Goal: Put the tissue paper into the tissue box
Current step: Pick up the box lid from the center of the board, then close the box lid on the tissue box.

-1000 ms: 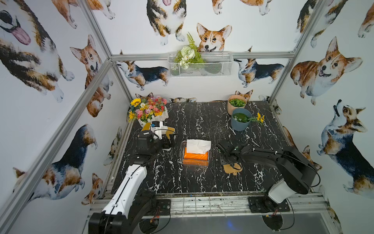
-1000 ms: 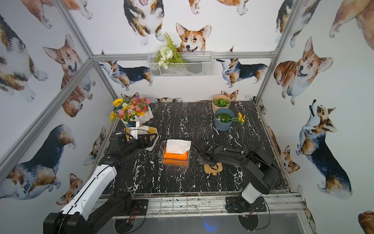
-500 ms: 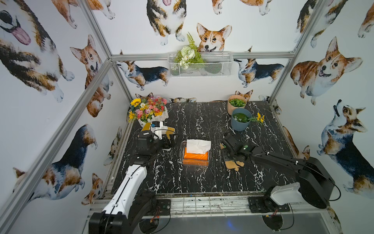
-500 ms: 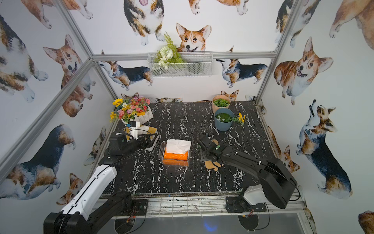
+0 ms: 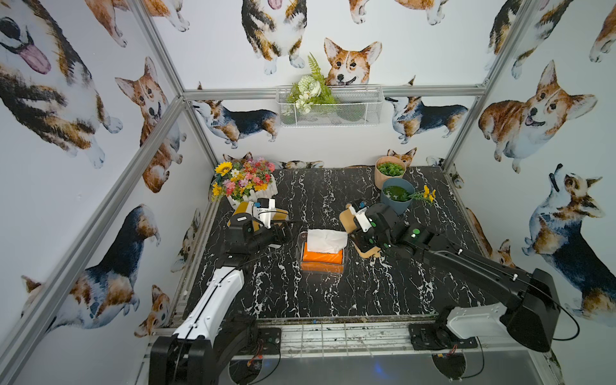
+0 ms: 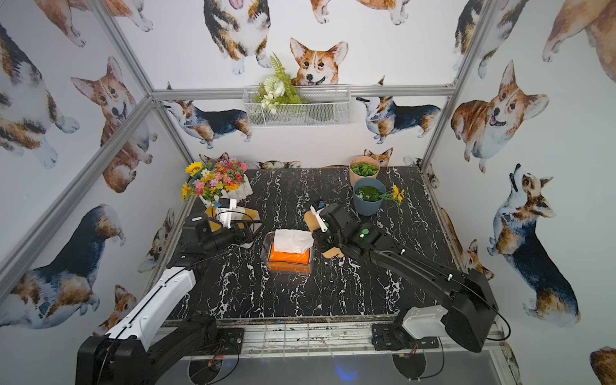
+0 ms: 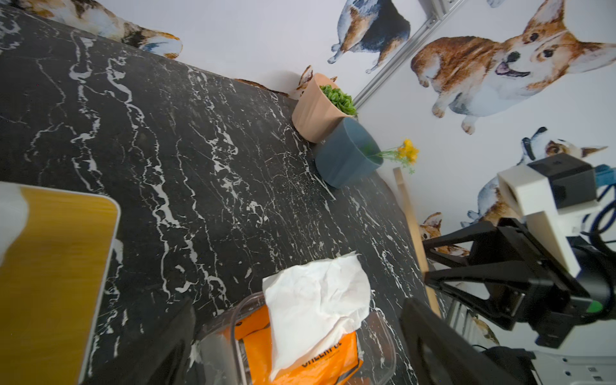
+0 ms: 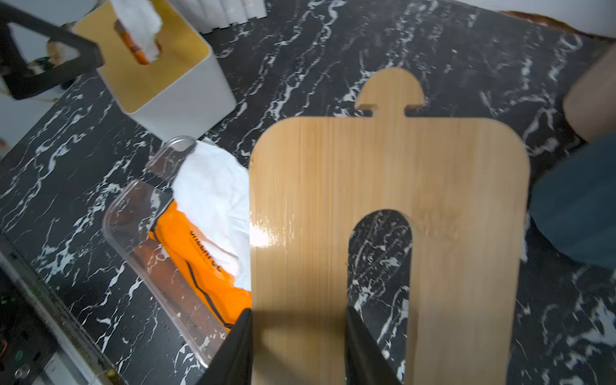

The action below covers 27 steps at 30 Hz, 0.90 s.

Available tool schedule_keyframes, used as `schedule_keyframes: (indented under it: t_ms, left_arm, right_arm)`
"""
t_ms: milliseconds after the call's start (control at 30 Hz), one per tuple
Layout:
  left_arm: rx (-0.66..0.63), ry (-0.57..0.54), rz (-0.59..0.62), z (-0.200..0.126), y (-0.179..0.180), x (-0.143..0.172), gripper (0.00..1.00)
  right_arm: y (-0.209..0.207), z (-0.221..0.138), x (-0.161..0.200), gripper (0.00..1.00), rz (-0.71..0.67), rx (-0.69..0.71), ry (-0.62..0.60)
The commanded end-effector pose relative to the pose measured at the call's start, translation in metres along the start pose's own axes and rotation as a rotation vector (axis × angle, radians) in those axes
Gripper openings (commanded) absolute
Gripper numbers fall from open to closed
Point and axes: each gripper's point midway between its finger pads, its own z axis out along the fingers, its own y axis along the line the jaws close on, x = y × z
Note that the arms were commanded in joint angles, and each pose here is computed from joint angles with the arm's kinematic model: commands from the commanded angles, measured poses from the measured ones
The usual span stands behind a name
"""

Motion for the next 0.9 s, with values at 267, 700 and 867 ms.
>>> schedule_keyframes:
  t_ms: [267, 700, 867]
  left_arm:
    - [0.299, 0.140, -0.079, 0.018, -0.042, 0.011, 0.92]
    - [0.412, 0.308, -0.140, 0.044, -0.072, 0.034, 0.45]
    - [0.420, 0.358, -0.172, 0.051, -0.073, 0.045, 0.16]
  right_arm:
    - [0.061, 0.009, -0.007, 0.00, -0.296, -0.232, -0.044]
    - [0.081, 0.007, 0.002, 0.00, -0.337, -0.259, -0.049]
    - [0.085, 0.008, 0.002, 0.00, -0.340, -0.253, -0.067]
